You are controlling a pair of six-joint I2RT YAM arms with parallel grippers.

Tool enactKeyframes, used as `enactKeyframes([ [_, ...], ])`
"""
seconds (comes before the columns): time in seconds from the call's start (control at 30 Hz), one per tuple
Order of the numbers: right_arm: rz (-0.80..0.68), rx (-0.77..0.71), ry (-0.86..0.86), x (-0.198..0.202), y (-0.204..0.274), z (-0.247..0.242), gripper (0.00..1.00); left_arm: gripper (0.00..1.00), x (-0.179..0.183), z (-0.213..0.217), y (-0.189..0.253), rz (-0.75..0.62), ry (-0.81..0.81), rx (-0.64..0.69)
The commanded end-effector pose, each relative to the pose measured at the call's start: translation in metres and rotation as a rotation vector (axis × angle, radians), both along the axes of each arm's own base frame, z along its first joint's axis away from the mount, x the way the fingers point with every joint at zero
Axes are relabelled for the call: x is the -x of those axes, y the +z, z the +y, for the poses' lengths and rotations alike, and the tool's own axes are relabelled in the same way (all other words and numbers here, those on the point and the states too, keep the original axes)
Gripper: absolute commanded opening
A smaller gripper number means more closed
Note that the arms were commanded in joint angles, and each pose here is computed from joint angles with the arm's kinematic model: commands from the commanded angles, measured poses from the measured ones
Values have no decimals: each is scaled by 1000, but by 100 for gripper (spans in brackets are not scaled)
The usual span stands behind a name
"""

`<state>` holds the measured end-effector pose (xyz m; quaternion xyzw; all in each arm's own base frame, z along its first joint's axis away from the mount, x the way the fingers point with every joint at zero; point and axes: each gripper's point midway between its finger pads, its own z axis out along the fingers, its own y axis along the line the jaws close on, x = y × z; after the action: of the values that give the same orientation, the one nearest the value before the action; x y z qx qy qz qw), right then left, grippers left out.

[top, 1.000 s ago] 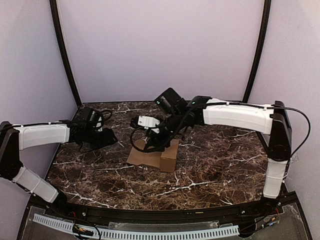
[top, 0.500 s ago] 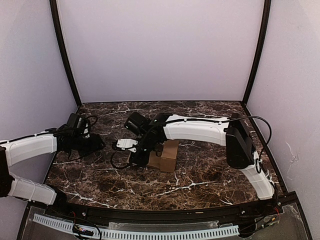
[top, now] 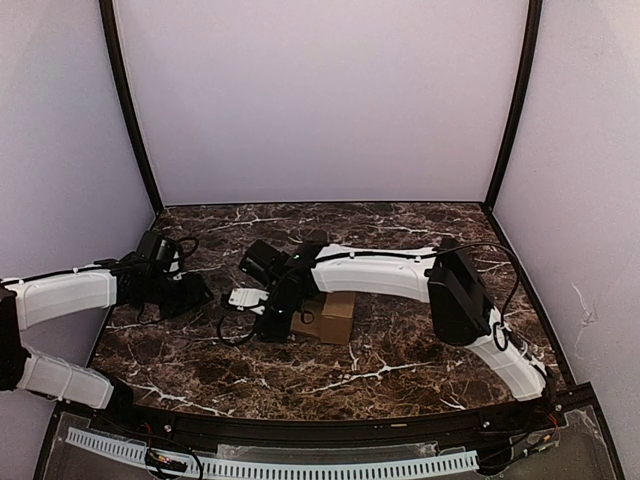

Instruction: Fold the paper box

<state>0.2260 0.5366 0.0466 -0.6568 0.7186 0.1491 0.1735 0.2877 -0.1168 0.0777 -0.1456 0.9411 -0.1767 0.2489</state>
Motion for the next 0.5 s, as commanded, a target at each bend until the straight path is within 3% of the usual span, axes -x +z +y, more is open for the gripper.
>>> enactKeyframes([
  [0.0, -43, -23, -46, -14, 0, 11, 42, 61, 8, 5, -1, -2, 11, 5],
  [0.27, -25, -59, -73, -16, 11, 14, 0, 61, 10, 5, -6, 3, 11, 9],
  [0.47, -18, -133, -76, -13, 41, 18, 0, 62, 6, -6, -20, 34, -12, 52],
])
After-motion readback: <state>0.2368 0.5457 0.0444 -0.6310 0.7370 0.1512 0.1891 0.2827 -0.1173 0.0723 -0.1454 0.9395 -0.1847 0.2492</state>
